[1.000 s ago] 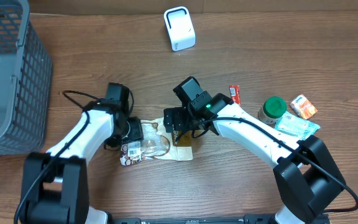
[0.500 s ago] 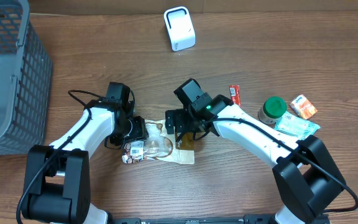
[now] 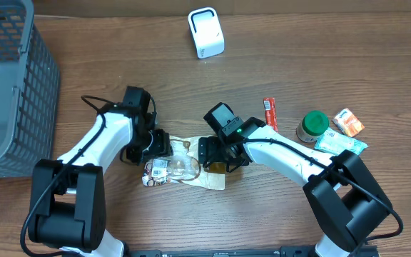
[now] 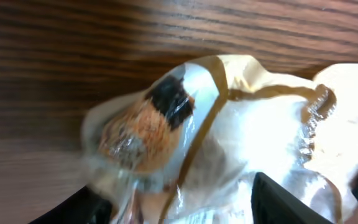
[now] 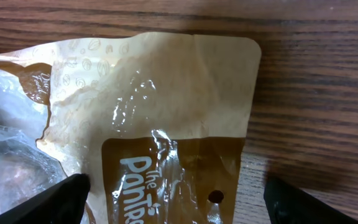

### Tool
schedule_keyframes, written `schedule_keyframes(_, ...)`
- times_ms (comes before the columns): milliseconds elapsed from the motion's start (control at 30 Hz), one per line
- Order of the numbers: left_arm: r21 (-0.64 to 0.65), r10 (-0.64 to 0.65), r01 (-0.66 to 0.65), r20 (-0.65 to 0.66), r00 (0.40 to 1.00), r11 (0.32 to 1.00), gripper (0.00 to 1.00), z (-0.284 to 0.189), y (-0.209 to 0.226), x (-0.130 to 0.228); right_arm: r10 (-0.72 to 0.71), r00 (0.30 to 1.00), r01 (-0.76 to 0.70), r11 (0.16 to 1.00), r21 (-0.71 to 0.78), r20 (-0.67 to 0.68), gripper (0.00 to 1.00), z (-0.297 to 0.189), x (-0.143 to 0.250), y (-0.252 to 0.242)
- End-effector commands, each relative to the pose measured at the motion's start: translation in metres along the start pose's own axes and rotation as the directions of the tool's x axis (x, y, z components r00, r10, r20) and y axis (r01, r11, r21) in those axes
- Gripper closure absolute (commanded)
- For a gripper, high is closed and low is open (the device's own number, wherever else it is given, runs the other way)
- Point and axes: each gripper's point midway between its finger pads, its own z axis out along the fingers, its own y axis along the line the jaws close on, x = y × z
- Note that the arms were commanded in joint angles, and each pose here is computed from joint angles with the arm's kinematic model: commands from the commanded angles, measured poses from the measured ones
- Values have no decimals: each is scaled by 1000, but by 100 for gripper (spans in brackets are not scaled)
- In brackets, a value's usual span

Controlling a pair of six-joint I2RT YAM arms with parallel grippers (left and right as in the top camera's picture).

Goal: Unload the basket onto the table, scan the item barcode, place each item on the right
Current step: 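Grasp the Pantree bag edges with both grippers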

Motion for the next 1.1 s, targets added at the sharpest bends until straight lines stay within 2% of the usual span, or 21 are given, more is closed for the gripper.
schedule_keyframes(0,-58,36,-34,38,999,998,40,-14,2,-15,11,1000,-12,1000,-15,-15,9,1,3,4)
schedule_keyframes(200,-66,70,-68,22,997,996,38,-20,1,-13,55,998,-58,997,-54,-44,12,-1,6,12)
schedule_keyframes(333,-119,62,-59,13,998,991,38,-17,13,-10,64,997,-66,996,-53,-45,12,-1,6,12)
schedule_keyframes(667,-117,44,-46,-15,999,992,49,10,22,9,100,994,-102,994,-31,-54,12,4,13,11)
schedule_keyframes(1067,-120,58,-61,-27,998,991,49,34,22,27,87,995,-87,996,1,-56,13,20,31,25)
